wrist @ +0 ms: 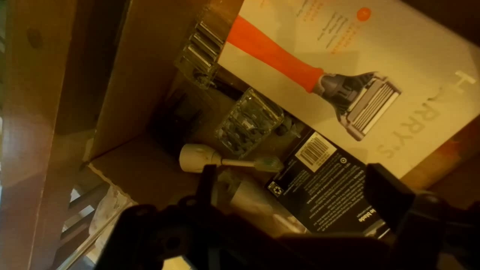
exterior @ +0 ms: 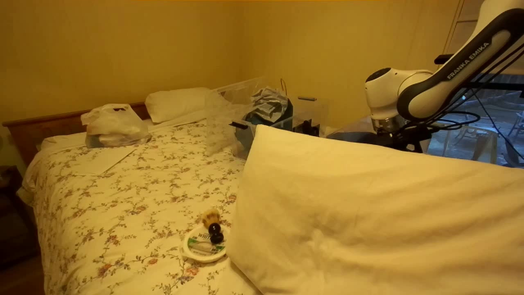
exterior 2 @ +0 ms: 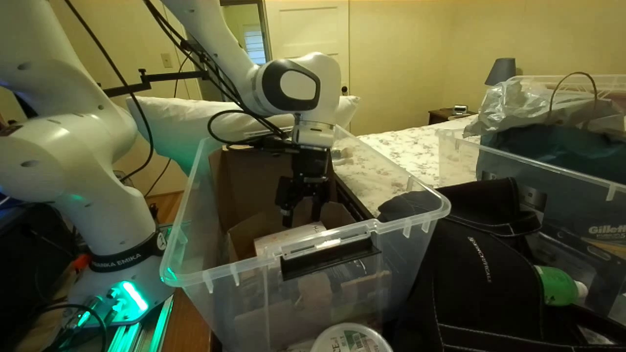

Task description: Remove the object from the box and put it in the bucket

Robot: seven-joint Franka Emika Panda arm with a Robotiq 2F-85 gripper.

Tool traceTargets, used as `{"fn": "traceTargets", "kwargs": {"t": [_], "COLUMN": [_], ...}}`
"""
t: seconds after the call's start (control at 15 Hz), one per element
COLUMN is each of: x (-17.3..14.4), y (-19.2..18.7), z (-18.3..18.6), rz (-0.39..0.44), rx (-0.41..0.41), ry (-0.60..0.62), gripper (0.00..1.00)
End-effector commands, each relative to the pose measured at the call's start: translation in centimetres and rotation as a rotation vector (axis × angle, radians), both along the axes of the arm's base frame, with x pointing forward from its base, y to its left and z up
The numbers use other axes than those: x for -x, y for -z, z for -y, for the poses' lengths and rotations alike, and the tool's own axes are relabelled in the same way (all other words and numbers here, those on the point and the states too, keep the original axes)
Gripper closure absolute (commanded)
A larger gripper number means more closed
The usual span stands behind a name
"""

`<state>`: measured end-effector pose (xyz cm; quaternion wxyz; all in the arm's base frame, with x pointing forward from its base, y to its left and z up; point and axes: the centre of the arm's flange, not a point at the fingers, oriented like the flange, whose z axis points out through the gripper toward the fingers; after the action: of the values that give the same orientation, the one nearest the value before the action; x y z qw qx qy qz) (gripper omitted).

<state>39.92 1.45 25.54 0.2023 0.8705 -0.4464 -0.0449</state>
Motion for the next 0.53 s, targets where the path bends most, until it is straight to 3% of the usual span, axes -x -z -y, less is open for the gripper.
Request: {"fn": "traceTargets", "kwargs": {"t": [0.0,0.13,0.47], "x": [-0.1,-0.3,-2.4], "y": [0.1,0.0,1.4], "z": [0.0,0.0,-0.1], "rz": [-0.001,0.003,0.161], "rx": [0.001,0.001,-0.083], "ry": [0.002,0.003,-0.009], "gripper": [0.00,0.00,0.00]}}
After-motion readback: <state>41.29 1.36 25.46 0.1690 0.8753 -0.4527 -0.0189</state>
